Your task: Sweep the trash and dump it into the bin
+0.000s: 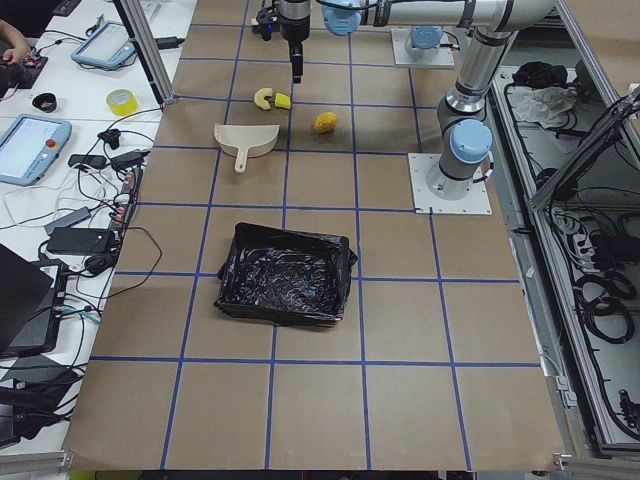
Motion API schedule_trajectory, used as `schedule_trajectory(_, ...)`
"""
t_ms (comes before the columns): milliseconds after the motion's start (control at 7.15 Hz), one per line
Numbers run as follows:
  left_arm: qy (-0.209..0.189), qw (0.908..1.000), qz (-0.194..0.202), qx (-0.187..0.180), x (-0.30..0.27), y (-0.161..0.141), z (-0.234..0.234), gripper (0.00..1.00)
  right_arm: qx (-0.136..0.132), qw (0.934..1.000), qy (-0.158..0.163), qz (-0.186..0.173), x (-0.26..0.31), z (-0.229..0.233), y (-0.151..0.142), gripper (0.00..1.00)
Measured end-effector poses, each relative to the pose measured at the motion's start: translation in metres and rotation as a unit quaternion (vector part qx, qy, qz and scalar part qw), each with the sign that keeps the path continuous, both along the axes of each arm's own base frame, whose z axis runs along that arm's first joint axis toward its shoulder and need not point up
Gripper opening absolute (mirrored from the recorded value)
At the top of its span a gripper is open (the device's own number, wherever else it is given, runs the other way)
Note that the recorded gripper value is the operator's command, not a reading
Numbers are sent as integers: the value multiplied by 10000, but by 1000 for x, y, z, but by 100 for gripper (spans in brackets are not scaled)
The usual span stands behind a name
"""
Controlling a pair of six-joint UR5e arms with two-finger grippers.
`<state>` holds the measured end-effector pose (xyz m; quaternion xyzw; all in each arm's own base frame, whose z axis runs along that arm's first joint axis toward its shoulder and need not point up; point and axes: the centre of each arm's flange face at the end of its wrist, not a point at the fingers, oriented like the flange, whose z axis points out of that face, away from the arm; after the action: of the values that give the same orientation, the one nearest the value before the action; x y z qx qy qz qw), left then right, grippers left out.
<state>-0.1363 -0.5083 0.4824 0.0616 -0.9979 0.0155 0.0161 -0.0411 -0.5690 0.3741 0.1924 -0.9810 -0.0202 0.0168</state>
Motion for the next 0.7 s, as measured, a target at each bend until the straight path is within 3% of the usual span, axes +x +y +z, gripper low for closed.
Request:
schedule_trajectory(280,0,10000,0,-1,0,0,0,100,-19,10000,-41,67,-21,-18,-4,95)
schedule_trajectory(700,2,9998,-172,104,5,-3,-12,100,175,9971,-91,737,-58,-81,-17,91)
